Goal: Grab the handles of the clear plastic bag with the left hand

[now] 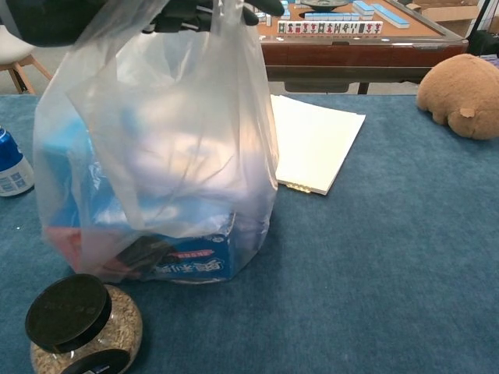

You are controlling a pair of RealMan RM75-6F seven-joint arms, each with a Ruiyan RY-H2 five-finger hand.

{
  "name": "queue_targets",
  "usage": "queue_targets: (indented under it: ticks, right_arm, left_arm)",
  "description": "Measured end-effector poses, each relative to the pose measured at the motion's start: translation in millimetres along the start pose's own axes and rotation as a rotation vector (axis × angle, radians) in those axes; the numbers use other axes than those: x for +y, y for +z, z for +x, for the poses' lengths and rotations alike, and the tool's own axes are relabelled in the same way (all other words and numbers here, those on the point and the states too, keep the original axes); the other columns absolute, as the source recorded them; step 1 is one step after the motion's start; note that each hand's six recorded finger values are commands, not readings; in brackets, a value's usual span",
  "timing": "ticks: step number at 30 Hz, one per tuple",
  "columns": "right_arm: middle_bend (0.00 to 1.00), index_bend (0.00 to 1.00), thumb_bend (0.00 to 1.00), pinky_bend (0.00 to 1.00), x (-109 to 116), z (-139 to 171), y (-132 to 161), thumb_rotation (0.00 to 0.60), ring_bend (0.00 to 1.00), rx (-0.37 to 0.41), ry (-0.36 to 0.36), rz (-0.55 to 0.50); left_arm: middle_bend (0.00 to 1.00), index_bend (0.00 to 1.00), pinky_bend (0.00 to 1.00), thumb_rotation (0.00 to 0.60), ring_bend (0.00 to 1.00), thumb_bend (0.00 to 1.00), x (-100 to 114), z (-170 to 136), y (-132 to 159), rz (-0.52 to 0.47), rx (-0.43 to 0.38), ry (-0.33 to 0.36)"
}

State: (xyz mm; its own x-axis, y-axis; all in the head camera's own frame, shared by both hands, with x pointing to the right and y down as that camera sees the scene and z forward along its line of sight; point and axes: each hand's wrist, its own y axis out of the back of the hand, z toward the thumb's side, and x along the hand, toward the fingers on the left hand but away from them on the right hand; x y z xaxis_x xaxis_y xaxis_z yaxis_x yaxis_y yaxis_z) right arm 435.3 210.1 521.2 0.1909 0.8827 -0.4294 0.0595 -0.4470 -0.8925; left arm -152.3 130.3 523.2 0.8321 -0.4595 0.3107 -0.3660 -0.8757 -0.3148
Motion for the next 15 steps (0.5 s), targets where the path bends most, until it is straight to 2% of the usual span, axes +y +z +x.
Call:
queue_targets:
  ticks: [15]
  right_arm:
    - [0.25,0.15,0.14,0.2,1.1,2.1,-2.5,0.6,0.13,-0.006,-0.008,-0.005]
  left_arm:
    - [0.07,0.17,0.0,0.0,0.0,0.14,7.4,18.1,17.2,-0.435,-0.021,-0.058]
